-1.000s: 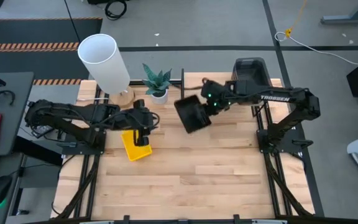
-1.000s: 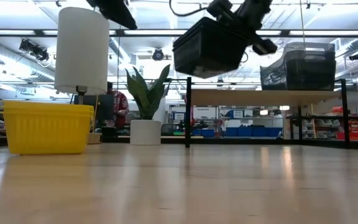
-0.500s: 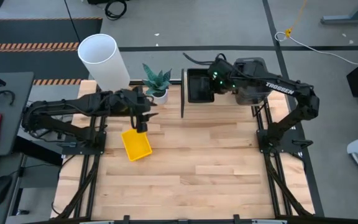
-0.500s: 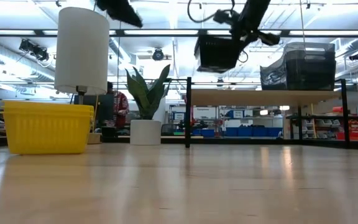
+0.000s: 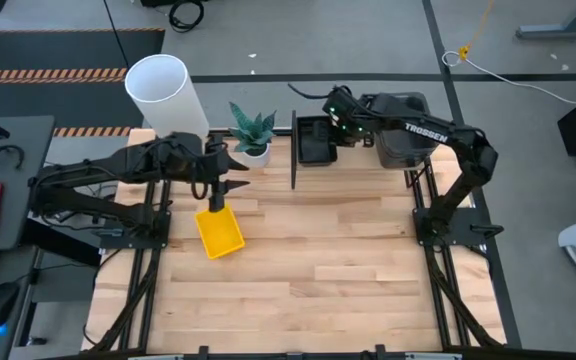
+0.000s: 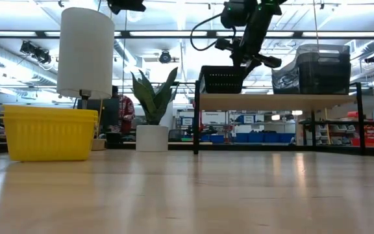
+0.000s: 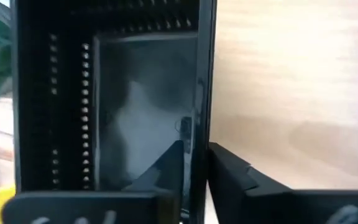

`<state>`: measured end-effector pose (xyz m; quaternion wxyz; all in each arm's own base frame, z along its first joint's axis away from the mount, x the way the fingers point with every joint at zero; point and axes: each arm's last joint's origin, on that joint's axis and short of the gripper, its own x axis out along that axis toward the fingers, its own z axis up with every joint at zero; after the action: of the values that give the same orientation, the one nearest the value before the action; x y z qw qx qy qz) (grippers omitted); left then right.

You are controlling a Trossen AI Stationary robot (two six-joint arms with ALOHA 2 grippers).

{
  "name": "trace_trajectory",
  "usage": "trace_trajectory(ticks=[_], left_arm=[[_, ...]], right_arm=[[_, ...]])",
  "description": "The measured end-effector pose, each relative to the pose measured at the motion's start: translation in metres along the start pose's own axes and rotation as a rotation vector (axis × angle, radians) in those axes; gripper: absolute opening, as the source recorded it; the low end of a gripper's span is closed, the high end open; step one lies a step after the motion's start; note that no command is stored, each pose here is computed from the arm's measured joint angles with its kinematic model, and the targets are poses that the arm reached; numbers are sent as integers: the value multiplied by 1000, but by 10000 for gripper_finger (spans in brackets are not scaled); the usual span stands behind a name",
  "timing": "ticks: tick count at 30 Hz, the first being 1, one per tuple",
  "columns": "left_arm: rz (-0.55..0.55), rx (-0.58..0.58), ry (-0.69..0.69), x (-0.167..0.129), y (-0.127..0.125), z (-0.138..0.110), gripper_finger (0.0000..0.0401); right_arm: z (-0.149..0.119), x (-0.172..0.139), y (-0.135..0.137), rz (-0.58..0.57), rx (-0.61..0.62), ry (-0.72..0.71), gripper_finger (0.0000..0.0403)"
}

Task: Stack baskets on shelf by color
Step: Put the stacked black bins on the shelf

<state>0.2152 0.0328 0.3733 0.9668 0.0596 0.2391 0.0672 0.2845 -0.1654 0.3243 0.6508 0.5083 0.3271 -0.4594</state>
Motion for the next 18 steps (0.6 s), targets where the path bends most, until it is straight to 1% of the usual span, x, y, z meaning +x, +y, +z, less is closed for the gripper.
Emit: trace_trajectory(ticks=[6, 8, 13, 15, 18], left_arm=[[-2, -9, 11, -4, 0, -1, 172], [-6, -8, 41, -4, -1, -4, 172], [-13, -7, 87, -4, -1, -9, 172], [-13, -7, 83, -4, -1, -8, 172], [-11, 5, 74, -4, -1, -8, 172]], right_arm=[[14, -1, -6, 47, -14, 14, 118], [17, -8, -10, 64, -26, 6, 124], [19, -33, -15, 110, -67, -73, 125], [18, -41, -14, 142, -126, -112, 125], [10, -43, -3, 189, -260, -141, 125]])
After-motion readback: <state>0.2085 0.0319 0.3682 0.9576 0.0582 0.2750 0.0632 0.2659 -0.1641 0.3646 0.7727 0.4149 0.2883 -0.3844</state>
